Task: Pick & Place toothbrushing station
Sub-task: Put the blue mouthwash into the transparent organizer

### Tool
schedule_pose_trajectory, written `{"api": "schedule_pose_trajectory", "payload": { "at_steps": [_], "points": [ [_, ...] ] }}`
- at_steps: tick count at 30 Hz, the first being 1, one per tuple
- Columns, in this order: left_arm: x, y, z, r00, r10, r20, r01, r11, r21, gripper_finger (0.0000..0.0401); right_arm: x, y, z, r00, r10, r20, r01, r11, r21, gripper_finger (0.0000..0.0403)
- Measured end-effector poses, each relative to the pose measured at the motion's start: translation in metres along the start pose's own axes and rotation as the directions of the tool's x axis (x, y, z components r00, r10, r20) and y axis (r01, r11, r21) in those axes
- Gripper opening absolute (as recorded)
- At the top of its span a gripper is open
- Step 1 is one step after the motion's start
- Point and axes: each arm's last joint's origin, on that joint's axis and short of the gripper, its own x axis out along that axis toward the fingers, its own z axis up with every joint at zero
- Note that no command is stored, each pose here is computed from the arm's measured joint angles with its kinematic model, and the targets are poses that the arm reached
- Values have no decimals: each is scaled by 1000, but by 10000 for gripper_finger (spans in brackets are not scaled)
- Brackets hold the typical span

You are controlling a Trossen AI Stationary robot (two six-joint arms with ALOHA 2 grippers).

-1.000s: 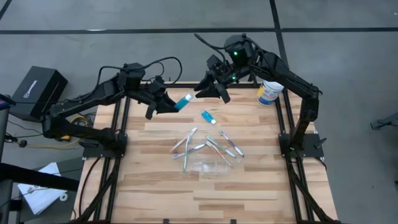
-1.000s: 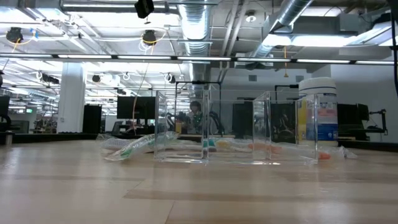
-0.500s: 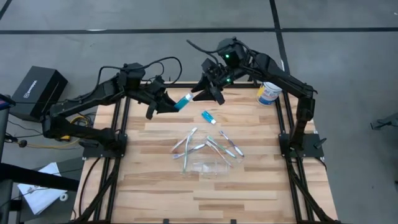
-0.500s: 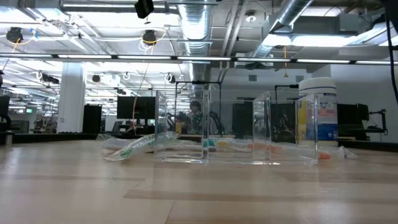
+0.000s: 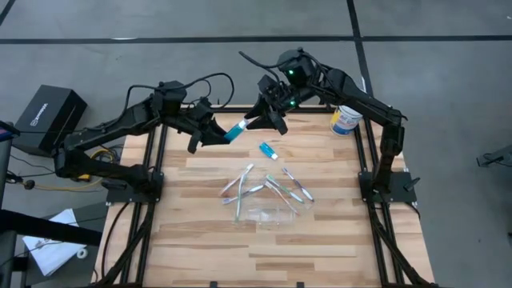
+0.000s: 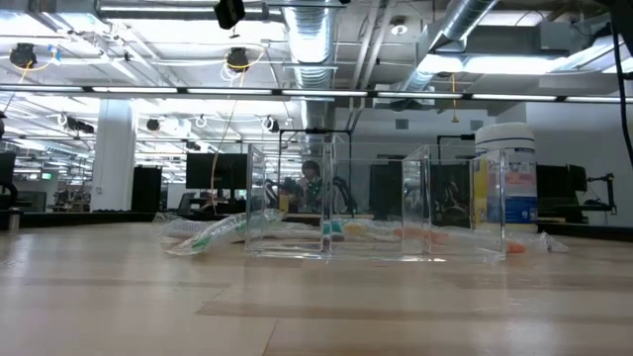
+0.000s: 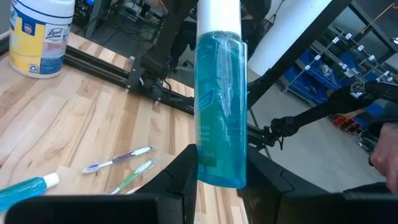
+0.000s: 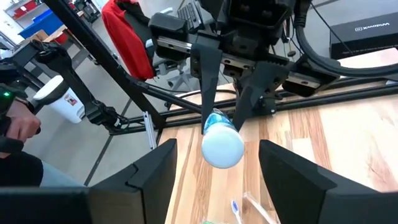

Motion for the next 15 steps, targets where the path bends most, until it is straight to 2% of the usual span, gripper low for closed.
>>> {"api": "schedule_pose_trajectory", "payload": {
  "at_steps": [15],
  "points": [
    [1,0,1,1000,-2,5,2,1000,3,86,2,0,4,999,13,36,-14,1000,10,212]
  ]
}}
